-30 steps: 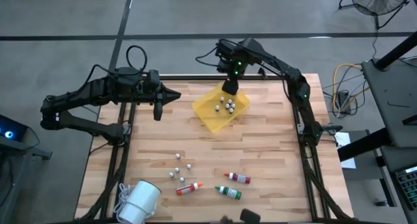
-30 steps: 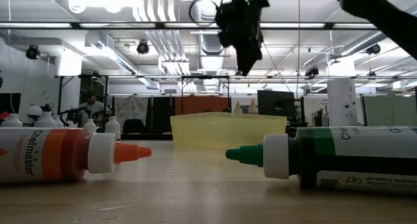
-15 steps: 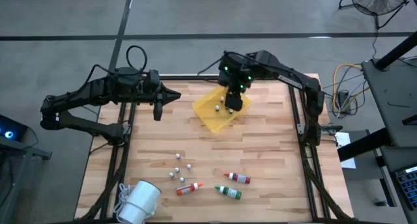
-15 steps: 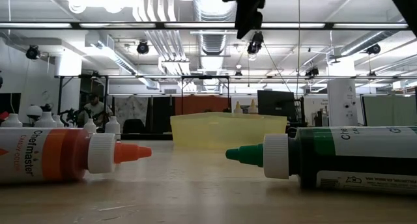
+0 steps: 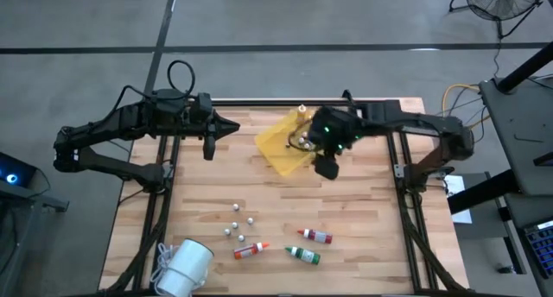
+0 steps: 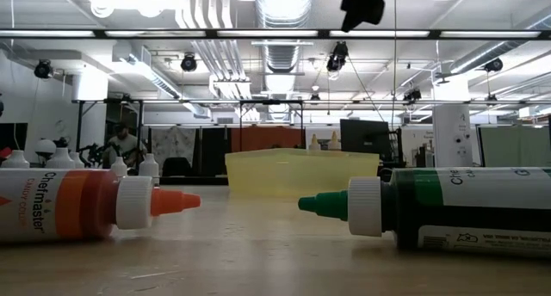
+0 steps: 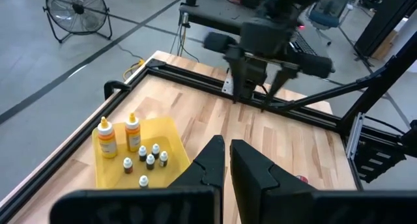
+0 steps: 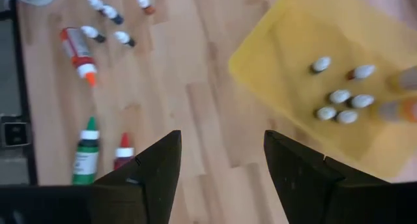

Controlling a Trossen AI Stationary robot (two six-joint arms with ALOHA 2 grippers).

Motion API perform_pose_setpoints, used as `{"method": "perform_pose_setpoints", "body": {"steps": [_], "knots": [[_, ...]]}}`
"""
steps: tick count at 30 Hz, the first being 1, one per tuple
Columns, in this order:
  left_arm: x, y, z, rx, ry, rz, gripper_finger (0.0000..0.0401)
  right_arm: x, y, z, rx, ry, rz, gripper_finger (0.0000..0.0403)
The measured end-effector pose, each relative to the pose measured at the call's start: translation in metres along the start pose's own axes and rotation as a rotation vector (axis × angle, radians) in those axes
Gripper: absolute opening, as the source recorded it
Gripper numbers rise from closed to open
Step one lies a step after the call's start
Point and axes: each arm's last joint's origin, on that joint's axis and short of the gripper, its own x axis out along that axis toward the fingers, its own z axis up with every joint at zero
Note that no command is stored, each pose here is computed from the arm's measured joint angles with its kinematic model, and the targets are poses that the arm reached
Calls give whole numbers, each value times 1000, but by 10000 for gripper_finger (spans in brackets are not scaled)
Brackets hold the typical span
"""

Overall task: Pick & Place food coloring
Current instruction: Put the large red food coloring bottle into the yellow bin

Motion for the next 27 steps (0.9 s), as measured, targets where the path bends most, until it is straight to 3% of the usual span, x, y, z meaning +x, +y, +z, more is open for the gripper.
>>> {"method": "perform_pose_setpoints", "body": {"steps": [7, 14, 20, 27], "knots": [[0, 0, 0, 4, -1, 0, 0, 8, 30, -38, -48, 5, 71, 210], [0, 0, 0, -7, -1, 0, 0, 23, 68, -69, -175, 88, 125, 210], [0, 0, 0, -26, 1, -8, 0, 42, 92, -94, -240, 166, 86, 210], [0, -1, 0, -39, 5, -24, 0, 70, 114, -115, -227, 276, 54, 210]]}}
